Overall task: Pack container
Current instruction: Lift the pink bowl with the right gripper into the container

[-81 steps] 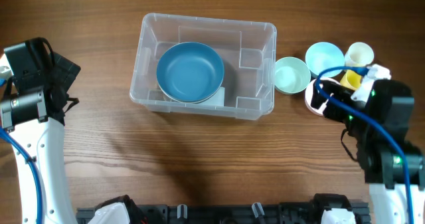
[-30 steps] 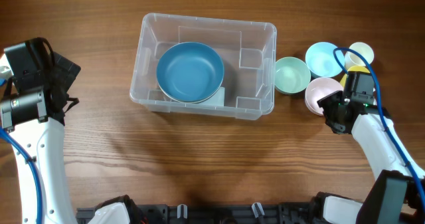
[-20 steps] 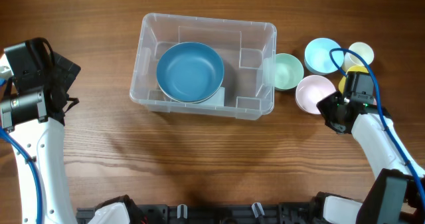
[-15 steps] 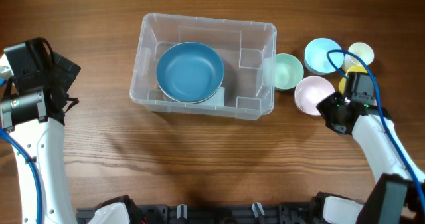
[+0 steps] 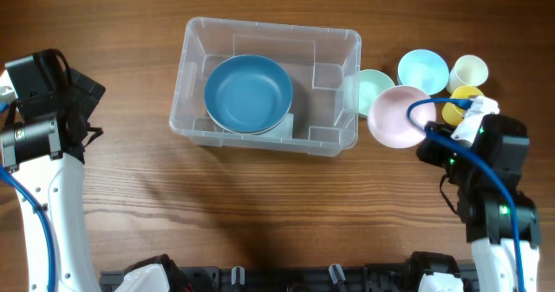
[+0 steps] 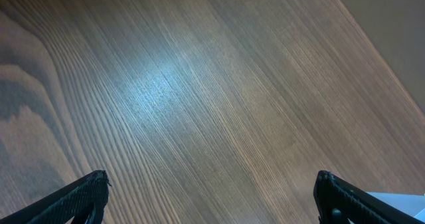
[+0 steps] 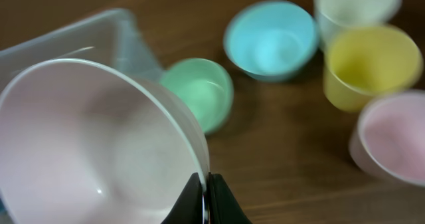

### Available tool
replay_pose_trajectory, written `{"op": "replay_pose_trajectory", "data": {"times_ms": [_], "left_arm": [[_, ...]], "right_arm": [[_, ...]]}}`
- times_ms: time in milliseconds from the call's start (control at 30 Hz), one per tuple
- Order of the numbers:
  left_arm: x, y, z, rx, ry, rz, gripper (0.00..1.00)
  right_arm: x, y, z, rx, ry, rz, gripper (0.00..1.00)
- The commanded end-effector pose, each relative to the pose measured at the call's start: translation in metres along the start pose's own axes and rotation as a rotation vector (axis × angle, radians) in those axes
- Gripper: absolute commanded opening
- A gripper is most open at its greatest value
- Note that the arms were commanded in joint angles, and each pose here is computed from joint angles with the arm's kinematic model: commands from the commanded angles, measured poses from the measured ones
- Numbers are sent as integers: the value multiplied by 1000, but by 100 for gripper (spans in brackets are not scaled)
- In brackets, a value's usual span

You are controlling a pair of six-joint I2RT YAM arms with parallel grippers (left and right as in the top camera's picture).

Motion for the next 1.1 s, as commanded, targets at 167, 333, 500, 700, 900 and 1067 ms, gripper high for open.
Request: {"op": "replay_pose_trajectory", "data": {"times_ms": [167,333,500,700,900,1067], "left_arm": [[1,-2,-4,-12,-8,3,100],[1,-3,-5,-13,-8,4,100],[1,-3,-5,-13,-8,3,100],[1,-3,-5,-13,-8,4,100],[1,-3,-5,-13,-8,3,100],[1,-3,-5,-13,-8,3,100]], "right_arm": [[92,-39,-23,-20,-282,-217,4],[131,-2,-39,63,-325,-111,4],[168,49,-57,114,-318,-30,4],[176,117,-39,211,-313,29,4],[165,170,-9,303,-337,88,4],[160,197,6,333,-336,110,5]]}}
Point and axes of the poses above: each gripper's point midway between its finger pads, its own y axis out along the fingers, its own x axis along the line the jaws close on, z = x × y, the point moved 4 cm from there along -y, back along the fingers, and after that the axes turned 15 degrees about y, right-handed, at the moved point
